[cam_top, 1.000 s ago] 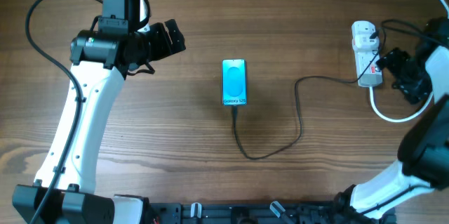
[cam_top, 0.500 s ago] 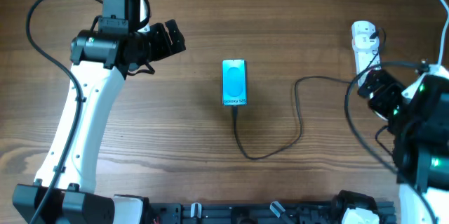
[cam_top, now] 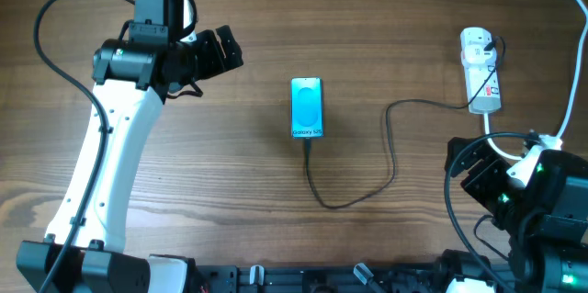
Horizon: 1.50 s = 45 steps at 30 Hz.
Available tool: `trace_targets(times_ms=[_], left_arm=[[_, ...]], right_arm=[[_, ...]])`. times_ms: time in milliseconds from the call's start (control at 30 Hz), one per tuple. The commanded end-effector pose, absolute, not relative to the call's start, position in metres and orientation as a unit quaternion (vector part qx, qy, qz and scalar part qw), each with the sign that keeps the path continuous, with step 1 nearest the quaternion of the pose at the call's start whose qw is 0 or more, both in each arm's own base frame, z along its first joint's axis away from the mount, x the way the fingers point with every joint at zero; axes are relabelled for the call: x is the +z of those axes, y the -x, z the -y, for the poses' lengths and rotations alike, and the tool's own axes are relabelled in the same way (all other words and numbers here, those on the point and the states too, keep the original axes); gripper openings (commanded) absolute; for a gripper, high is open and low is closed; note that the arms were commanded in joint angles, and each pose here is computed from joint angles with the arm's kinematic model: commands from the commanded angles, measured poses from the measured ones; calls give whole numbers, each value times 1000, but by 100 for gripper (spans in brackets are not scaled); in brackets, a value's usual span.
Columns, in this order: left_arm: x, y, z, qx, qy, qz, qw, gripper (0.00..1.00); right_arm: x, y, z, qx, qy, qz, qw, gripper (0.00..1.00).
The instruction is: Plug charger to phone and switch on socket
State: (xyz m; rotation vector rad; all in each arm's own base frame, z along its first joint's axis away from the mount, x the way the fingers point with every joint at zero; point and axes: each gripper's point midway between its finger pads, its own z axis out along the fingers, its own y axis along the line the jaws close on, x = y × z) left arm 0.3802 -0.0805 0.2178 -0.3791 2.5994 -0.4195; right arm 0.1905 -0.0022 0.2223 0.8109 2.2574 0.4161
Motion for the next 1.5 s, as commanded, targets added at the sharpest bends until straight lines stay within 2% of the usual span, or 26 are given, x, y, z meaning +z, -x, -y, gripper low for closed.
trace_targets(times_ms=[0, 133, 333, 500, 600, 667, 800, 1067, 1467], left_arm=[[216, -381, 77, -149, 147, -948, 238, 100], [216, -381, 77, -149, 147, -948, 238, 100], [216, -381, 77, -149, 147, -948, 238, 100], [216, -381, 77, -149, 147, -948, 238, 100], [216, -381, 77, -149, 147, -948, 238, 100], [216, -381, 77, -149, 147, -948, 238, 100], [216, -381, 77, -149, 147, -948, 238, 100], [216, -381, 77, -149, 147, -948, 238, 100], [216, -381, 77, -149, 147, -948, 238, 100]], right_arm=[[222, -191, 0, 172, -330, -863, 342, 100], [222, -192, 4, 140, -273, -882, 358, 100], [253, -223, -18, 134, -49, -870, 473, 100], [246, -218, -25, 133, -10, -820, 556, 100], [234, -221, -46, 130, 72, -764, 628, 100], [226, -222, -51, 129, 89, -731, 664, 100], [210, -229, -52, 123, 87, -699, 700, 100], [178, -243, -36, 90, 52, -701, 706, 100], [175, -247, -7, 26, 7, -707, 706, 100]])
